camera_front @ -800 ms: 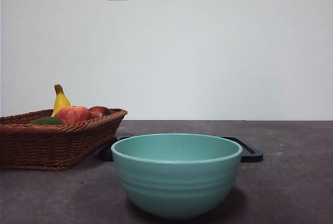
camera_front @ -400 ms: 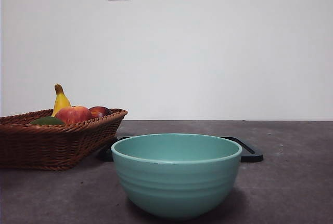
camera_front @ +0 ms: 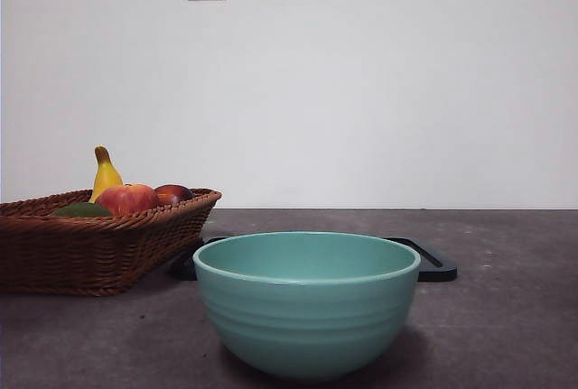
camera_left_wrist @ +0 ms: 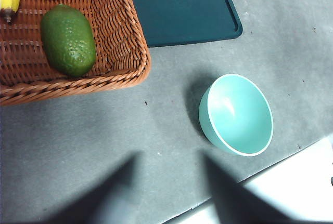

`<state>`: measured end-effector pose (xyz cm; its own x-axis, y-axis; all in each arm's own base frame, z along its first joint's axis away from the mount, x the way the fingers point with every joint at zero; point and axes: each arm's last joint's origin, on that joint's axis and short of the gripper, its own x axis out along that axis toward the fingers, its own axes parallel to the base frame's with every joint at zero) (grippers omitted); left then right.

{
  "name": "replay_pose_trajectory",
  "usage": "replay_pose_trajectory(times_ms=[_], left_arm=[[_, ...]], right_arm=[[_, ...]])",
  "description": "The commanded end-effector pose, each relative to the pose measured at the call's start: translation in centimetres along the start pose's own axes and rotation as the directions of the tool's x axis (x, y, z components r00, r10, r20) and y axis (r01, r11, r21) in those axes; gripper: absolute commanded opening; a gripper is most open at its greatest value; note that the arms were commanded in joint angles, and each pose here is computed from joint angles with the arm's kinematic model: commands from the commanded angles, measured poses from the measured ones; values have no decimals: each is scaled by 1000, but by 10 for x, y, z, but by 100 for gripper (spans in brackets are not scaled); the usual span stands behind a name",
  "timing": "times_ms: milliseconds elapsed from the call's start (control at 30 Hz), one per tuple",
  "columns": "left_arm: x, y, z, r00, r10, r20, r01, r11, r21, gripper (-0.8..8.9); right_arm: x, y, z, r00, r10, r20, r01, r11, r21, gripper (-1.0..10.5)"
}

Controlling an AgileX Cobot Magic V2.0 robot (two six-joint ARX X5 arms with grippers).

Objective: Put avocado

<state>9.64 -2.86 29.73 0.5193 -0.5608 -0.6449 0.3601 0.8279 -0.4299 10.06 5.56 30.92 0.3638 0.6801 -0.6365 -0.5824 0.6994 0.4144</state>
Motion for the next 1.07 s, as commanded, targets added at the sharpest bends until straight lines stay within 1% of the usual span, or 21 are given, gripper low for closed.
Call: replay_pose_trajectory(times_ms=[33,67,100,300,500,667,800,900,1067], left_arm=[[-3,-3,4,1000,-5,18,5,1000,2,399],[-3,-3,4,1000,-5,18,5,1000,-8,415],[-3,-3,5,1000,-5,19,6,1000,-13,415],[0,-1,10,1000,2,17,-2,1000,-14,415],[16,5,29,999,37,28,-37,999,-4,414],[40,10,50,993,116,-2,-116,993,14,413],[64,15,69,980,195,-29,-194,980,39,412],[83,17,82,967,247,-64,-243,968,62,410],[120,23,99,927,354,-122,-340,933,119,409]], right_arm=[[-2,2,4,1000,6,15,-6,1000,-21,320],[-2,2,4,1000,6,15,-6,1000,-21,350],[-2,2,4,1000,6,15,-6,1000,-21,355],[-2,2,4,1000,6,15,-5,1000,-21,355],[-2,2,4,1000,6,14,-6,1000,-20,355],[-2,2,4,1000,6,14,-6,1000,-20,355],[-2,2,4,1000,6,14,-6,1000,-21,355],[-2,2,4,1000,6,14,-6,1000,-20,355],[-2,2,4,1000,6,14,-6,1000,-20,355]])
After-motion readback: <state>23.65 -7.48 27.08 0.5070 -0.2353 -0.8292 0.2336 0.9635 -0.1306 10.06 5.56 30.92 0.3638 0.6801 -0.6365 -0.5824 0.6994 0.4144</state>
